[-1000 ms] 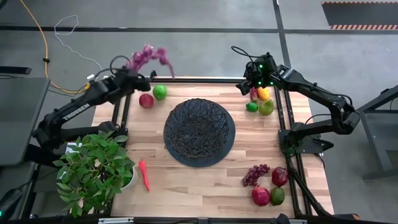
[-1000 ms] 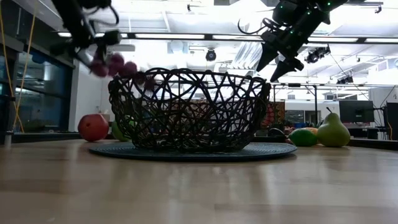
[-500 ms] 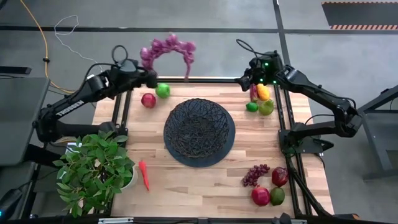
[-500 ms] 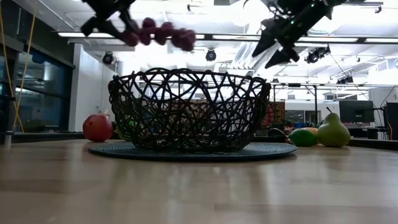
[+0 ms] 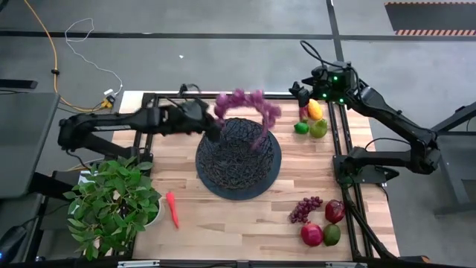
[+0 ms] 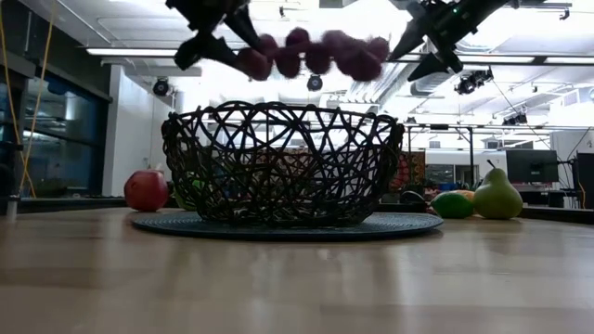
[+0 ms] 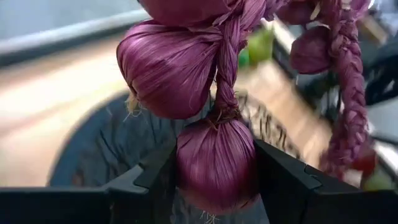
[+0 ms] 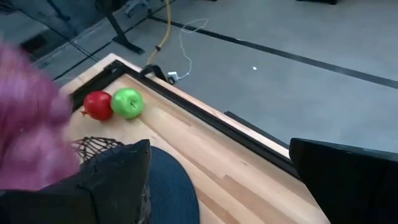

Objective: Build produce basket
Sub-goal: Put the purple garlic into the basket, then put the top green lime into basket

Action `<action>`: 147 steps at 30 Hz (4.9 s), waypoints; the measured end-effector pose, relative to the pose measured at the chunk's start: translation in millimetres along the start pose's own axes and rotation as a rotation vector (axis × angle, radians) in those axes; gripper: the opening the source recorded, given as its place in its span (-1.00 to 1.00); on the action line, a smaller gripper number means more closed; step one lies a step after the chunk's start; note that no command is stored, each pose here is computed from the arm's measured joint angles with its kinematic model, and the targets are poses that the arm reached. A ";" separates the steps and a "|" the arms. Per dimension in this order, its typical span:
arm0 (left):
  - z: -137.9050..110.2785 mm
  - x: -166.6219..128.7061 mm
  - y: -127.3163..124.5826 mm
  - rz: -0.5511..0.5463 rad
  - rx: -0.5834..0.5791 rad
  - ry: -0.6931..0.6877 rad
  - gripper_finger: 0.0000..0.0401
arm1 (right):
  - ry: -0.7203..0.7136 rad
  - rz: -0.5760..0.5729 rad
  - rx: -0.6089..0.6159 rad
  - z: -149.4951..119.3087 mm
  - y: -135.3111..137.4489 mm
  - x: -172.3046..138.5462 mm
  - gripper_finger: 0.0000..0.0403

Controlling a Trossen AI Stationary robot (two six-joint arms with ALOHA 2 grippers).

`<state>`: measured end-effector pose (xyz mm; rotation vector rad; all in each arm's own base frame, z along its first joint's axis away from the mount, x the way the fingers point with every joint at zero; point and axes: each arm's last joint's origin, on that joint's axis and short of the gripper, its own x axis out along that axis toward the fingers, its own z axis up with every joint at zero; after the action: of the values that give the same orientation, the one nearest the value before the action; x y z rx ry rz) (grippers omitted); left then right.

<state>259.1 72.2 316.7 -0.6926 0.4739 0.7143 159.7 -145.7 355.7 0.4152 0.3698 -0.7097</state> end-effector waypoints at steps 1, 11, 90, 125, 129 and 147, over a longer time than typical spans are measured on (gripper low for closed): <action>-6.4 3.8 -3.2 0.006 0.009 0.034 -0.13 | 0.005 -0.002 0.001 -0.5 -0.1 0.0 0.81; -36.7 10.8 -9.2 0.120 0.039 0.132 -0.13 | 0.021 -0.009 -0.001 -2.1 -0.6 0.0 0.81; 38.6 -73.1 13.7 -0.372 0.317 -0.443 0.40 | 0.042 0.227 -0.035 -6.3 19.1 -19.0 0.81; -20.7 -93.8 66.5 -0.506 0.272 -0.640 0.40 | -0.261 0.603 -0.039 -59.5 65.8 -10.0 0.81; -20.7 -93.8 66.5 -0.507 0.269 -0.639 0.40 | -0.262 0.603 -0.041 -59.5 65.9 -9.9 0.81; -20.8 -93.5 66.3 -0.514 0.267 -0.634 0.40 | 0.225 -0.014 -0.079 -44.4 48.7 -13.9 0.81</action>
<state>145.1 53.8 332.2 -0.2837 -0.1921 0.3401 175.3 -83.3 335.7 0.4187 0.6114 -0.6618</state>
